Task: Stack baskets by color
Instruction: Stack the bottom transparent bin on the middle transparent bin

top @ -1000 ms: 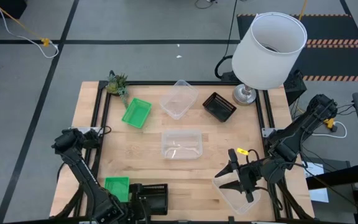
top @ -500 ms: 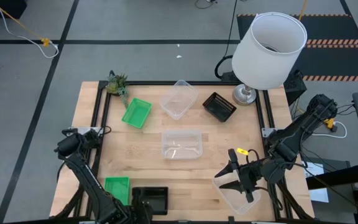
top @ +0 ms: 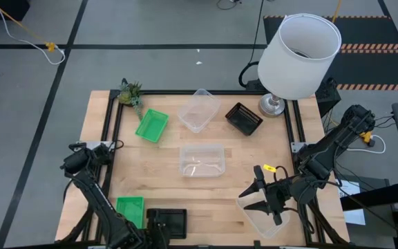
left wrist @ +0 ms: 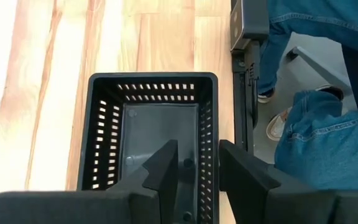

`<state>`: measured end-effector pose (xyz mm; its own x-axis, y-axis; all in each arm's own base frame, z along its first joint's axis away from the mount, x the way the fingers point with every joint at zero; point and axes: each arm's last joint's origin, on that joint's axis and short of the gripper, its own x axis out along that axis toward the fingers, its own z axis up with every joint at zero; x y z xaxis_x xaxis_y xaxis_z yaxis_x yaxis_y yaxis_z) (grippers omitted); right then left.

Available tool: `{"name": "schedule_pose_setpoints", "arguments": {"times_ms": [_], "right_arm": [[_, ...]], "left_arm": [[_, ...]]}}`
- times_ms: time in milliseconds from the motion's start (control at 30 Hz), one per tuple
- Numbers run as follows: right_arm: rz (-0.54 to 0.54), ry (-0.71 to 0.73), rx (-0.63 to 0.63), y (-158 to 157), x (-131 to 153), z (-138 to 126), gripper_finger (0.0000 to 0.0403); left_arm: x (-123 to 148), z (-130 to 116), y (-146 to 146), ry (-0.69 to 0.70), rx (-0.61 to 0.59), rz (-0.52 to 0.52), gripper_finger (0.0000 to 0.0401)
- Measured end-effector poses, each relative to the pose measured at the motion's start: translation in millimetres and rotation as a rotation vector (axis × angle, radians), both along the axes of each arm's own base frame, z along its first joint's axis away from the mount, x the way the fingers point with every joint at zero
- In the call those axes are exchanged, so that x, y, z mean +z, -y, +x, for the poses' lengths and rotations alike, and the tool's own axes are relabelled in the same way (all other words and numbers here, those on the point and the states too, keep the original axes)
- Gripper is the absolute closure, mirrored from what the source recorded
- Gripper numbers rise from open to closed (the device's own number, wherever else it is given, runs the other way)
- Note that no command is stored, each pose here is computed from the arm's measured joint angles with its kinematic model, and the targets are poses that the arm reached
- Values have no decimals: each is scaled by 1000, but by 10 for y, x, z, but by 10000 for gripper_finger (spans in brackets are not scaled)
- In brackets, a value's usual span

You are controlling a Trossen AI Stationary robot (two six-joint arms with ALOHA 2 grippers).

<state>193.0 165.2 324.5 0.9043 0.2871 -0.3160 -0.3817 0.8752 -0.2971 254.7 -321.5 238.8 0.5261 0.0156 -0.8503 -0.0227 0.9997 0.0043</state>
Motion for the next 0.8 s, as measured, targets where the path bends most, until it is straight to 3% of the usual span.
{"name": "schedule_pose_setpoints", "arguments": {"times_ms": [200, 433, 600, 800], "right_arm": [[7, -12, -5, 2, -9, -2, 222], [66, -54, -75, 21, -37, -7, 222], [178, -237, -173, -34, -219, -74, 222], [291, -438, -263, -322, -564, -111, 222]], "left_arm": [[3, 54, -38, 12, -5, 19, 281], [86, 211, -215, 77, -81, 169, 281], [184, 329, -386, 98, -81, 215, 281], [188, 386, -450, 100, -63, 229, 281]]}}
